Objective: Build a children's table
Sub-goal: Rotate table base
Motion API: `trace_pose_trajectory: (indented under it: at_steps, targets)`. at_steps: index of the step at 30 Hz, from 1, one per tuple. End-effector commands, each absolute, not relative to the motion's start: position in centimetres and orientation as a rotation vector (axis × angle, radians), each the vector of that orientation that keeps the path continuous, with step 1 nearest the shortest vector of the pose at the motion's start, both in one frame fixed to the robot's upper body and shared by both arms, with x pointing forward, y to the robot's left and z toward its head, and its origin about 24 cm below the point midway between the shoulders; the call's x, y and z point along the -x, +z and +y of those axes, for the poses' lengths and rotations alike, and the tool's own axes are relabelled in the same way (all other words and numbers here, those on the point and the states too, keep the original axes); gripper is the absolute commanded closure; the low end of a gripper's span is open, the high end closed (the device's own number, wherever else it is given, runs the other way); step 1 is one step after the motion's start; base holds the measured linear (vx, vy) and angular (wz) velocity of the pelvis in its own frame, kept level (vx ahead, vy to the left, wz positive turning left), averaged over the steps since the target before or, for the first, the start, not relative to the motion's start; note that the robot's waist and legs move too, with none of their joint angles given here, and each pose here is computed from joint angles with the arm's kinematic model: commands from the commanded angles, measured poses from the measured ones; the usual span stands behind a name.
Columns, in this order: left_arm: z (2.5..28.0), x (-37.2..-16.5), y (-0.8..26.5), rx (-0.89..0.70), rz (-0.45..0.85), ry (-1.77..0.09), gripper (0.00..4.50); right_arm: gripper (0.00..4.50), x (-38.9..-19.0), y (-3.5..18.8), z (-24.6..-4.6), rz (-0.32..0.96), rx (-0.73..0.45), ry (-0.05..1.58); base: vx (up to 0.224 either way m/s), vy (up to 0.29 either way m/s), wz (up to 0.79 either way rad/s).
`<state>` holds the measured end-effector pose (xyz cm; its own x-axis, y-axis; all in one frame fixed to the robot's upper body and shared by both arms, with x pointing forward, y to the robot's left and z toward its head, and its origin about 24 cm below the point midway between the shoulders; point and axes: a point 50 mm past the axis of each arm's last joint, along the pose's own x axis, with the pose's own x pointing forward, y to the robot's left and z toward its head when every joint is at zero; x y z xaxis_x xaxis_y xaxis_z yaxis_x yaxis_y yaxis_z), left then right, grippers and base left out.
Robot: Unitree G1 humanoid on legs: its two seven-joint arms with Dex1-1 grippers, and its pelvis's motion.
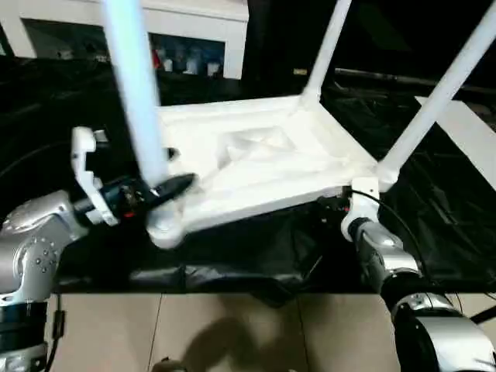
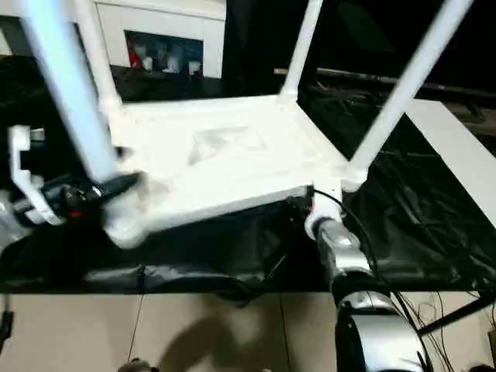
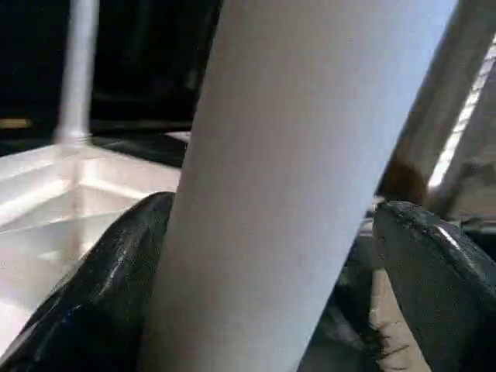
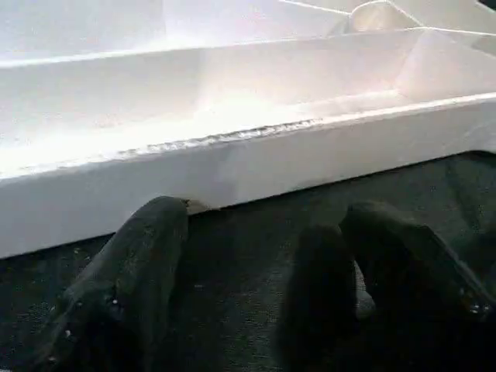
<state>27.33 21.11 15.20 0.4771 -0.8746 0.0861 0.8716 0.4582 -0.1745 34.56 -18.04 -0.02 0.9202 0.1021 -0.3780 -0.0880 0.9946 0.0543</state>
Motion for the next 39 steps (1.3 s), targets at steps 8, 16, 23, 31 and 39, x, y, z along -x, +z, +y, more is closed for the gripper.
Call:
trace_pose_trajectory:
  at_steps: [8,16,23,31,39]
  targets:
    - [17.9,-26.6,16.8,0.201,0.013,-1.263,0.06,0.88,-35.8,1.2,-14.9,0.383,-0.030,0.222,0.000,0.000,0.00]
    - [14.2,-27.2,16.5,0.189,0.027,-1.358,0.06,0.88,-36.1,2.8,-7.5,0.350,0.018,0.555,0.000,0.000,0.00]
    - [11.2,-28.2,16.7,0.163,0.001,-1.394,0.06,0.88,-36.4,3.3,-6.8,0.346,0.022,0.569,0.000,0.000,0.00]
    - [9.2,-32.2,15.4,-0.011,-0.005,-1.169,0.06,0.88,-36.9,3.5,-8.7,0.348,0.020,0.503,0.000,0.000,0.00]
    - [7.2,-32.7,15.4,-0.019,-0.049,-1.169,0.06,0.88,-36.7,3.0,-10.8,0.344,0.003,0.487,0.000,0.000,0.00]
